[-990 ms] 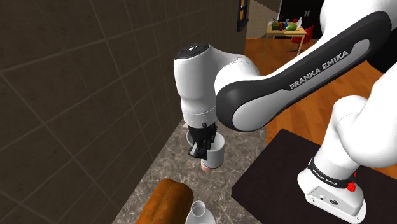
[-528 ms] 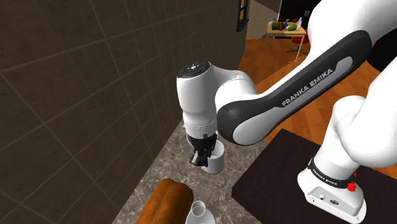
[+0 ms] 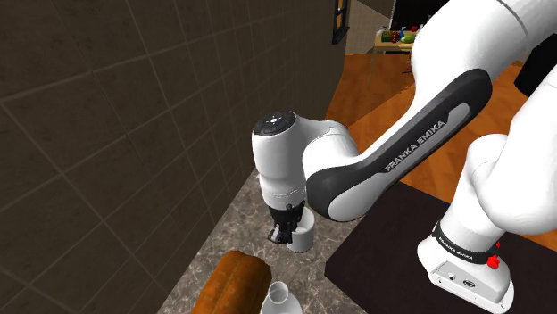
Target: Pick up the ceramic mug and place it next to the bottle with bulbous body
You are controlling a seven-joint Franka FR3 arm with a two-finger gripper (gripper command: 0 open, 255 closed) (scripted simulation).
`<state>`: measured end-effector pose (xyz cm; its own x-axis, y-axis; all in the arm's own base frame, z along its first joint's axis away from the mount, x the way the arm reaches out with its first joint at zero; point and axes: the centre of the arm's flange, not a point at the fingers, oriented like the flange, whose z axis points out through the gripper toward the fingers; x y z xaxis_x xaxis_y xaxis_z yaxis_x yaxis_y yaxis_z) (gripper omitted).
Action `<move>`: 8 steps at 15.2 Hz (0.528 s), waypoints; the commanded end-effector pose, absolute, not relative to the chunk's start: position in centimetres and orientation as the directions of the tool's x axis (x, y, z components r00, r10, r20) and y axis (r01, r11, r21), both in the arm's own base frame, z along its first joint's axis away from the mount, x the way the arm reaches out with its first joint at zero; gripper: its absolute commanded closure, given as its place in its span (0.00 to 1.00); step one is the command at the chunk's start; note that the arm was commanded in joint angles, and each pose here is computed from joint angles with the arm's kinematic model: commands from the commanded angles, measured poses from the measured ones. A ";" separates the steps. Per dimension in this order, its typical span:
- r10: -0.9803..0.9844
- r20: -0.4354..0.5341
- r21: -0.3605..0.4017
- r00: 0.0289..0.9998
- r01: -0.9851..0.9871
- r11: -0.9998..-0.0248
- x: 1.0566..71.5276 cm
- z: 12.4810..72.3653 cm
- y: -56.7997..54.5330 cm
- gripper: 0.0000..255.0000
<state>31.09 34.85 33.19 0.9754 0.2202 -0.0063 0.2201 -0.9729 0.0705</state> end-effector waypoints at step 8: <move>0.220 -0.006 0.070 0.975 0.220 -0.973 31.2 28.4 34.8 1.00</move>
<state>31.23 34.83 28.94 0.9755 0.2201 -0.0064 0.2200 -0.9730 0.0705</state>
